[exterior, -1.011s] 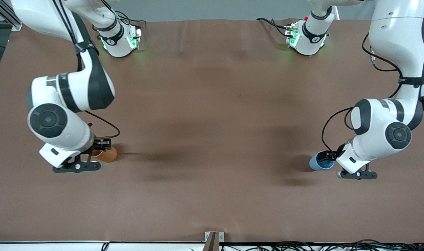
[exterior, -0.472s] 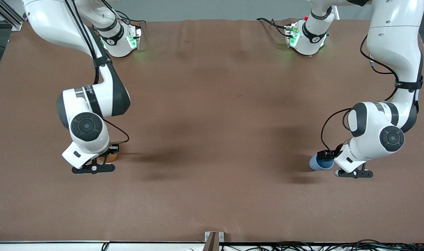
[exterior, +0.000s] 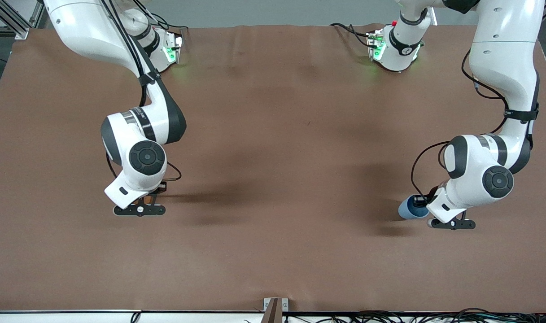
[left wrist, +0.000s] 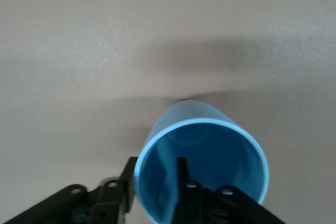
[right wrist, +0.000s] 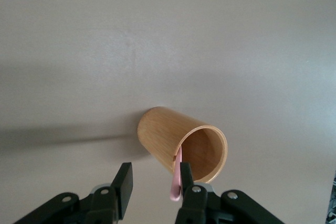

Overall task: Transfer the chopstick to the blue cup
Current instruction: 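Close the right gripper on the chopstick while the left gripper grips the blue cup, then slide the blue cup with the left gripper toward the table's middle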

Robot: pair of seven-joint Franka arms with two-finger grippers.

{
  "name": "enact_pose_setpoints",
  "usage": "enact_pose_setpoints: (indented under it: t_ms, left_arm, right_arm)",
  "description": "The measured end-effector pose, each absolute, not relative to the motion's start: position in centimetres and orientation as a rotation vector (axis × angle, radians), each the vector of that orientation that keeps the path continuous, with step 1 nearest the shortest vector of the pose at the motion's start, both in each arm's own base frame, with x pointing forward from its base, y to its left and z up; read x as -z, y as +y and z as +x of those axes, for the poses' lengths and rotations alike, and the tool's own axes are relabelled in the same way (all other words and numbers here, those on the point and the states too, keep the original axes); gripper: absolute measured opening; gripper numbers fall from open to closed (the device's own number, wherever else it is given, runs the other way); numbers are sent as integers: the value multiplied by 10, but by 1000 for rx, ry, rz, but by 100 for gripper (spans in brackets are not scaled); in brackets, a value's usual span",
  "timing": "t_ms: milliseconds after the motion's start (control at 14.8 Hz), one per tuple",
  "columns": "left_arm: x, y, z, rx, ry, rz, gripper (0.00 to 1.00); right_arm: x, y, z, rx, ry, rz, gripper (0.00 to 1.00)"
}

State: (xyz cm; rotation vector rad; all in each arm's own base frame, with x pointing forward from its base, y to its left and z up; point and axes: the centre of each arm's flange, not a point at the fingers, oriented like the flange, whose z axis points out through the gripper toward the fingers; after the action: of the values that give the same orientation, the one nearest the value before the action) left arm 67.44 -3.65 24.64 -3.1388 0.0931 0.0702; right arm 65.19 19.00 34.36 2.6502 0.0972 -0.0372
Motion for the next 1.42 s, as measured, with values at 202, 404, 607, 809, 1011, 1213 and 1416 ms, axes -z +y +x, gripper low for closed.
enact_pose_setpoints:
  t_ms: [202,404,607,809,1011,1213,1416]
  left_arm:
    - [-252,-37,678,-45,114,-3125,4]
    - [-286,-51,683,3,77,-3136,5]
    - [-328,-106,673,-46,-46,-3174,5]
    - [-339,-192,651,-104,-228,-3209,5]
    - [-336,-276,618,-173,-380,-3215,5]
    - [-320,-344,583,-217,-469,-3173,5]
    - [-299,-397,552,-217,-520,-3152,5]
  right_arm:
    - [-344,184,653,30,102,2624,44]
    - [-343,182,652,42,98,2612,44]
    - [-343,180,652,51,93,2606,38]
    - [-344,178,652,50,88,2605,35]
    - [-346,177,651,57,81,2601,26]
    - [-346,175,651,63,76,2598,15]
    - [-346,172,652,64,68,2598,14]
